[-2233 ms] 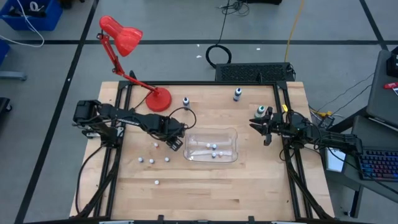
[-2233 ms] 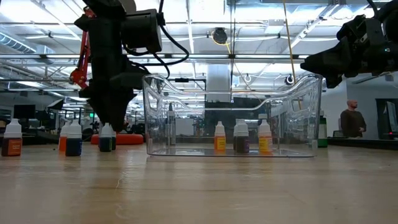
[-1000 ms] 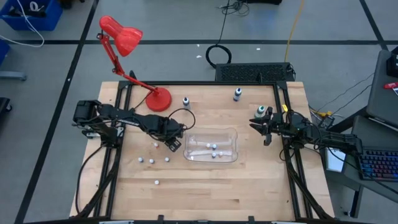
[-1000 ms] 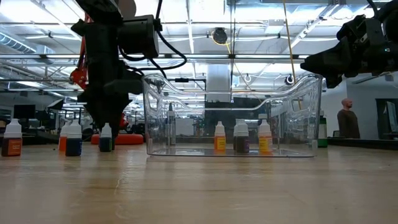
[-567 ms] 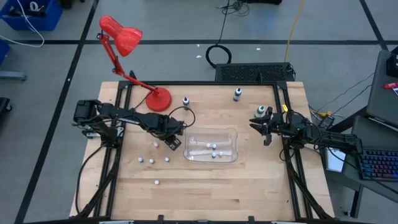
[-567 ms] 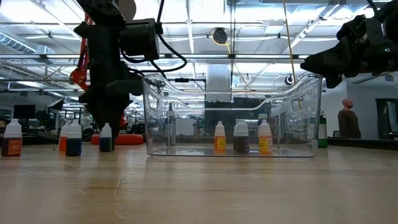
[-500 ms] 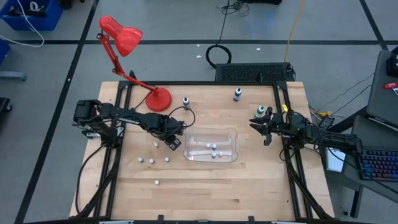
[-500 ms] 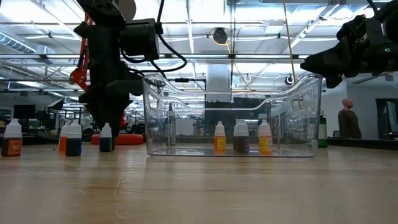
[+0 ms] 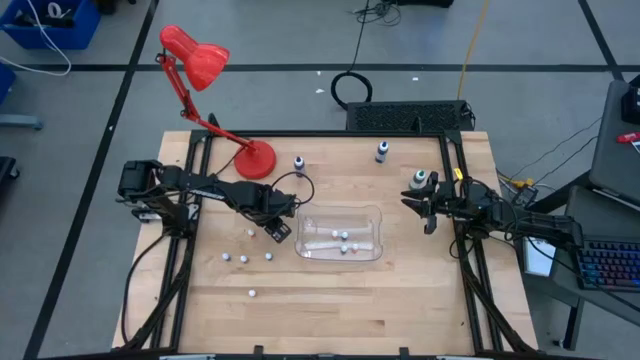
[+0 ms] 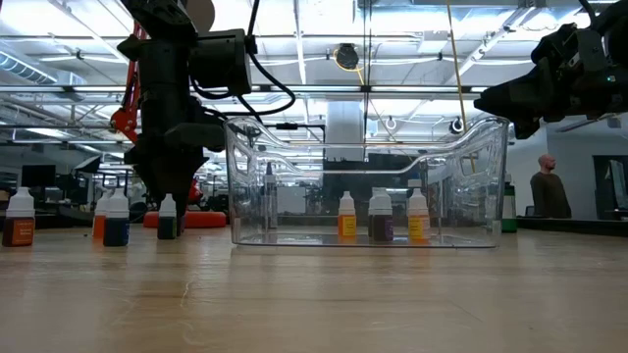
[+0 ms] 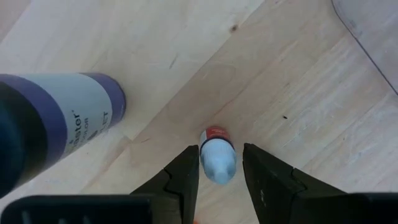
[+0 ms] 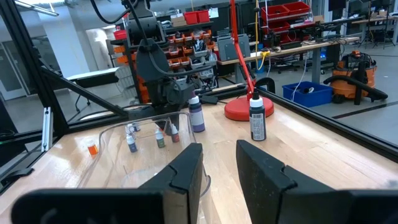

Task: Pick & Place food coloring
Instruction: Put the top small red food coloring bottle into the transparent bin

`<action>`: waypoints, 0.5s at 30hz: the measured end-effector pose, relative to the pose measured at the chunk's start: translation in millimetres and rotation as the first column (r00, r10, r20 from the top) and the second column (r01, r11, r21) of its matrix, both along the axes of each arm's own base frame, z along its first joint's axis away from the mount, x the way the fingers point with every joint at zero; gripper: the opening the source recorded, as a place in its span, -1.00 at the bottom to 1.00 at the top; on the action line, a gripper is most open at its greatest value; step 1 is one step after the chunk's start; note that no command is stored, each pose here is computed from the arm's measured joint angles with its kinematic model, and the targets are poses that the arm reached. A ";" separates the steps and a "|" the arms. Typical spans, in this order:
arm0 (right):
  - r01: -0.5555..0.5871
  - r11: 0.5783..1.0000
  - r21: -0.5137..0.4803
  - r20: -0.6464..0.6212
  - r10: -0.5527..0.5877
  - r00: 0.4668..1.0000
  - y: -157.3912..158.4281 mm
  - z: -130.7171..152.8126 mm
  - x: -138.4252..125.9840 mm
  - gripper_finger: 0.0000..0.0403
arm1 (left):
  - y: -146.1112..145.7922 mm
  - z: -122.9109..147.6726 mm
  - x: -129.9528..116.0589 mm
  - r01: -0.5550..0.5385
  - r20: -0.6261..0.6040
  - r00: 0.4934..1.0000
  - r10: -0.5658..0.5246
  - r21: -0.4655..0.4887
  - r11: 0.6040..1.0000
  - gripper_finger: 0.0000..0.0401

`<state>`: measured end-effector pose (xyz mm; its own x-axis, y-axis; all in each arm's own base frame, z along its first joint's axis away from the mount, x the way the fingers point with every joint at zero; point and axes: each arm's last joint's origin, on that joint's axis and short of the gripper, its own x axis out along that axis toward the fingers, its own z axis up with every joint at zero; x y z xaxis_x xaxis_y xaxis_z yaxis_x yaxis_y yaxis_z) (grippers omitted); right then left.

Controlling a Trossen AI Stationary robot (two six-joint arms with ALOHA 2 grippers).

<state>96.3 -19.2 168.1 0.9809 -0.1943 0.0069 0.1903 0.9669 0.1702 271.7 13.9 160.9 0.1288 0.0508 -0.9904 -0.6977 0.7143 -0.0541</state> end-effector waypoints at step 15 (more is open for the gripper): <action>0.000 1.000 0.000 0.000 0.000 1.000 0.0 0.1 0.0 -0.56 | 0.3 0.2 1.5 -0.001 0.015 1.000 0.001 0.009 1.000 -0.37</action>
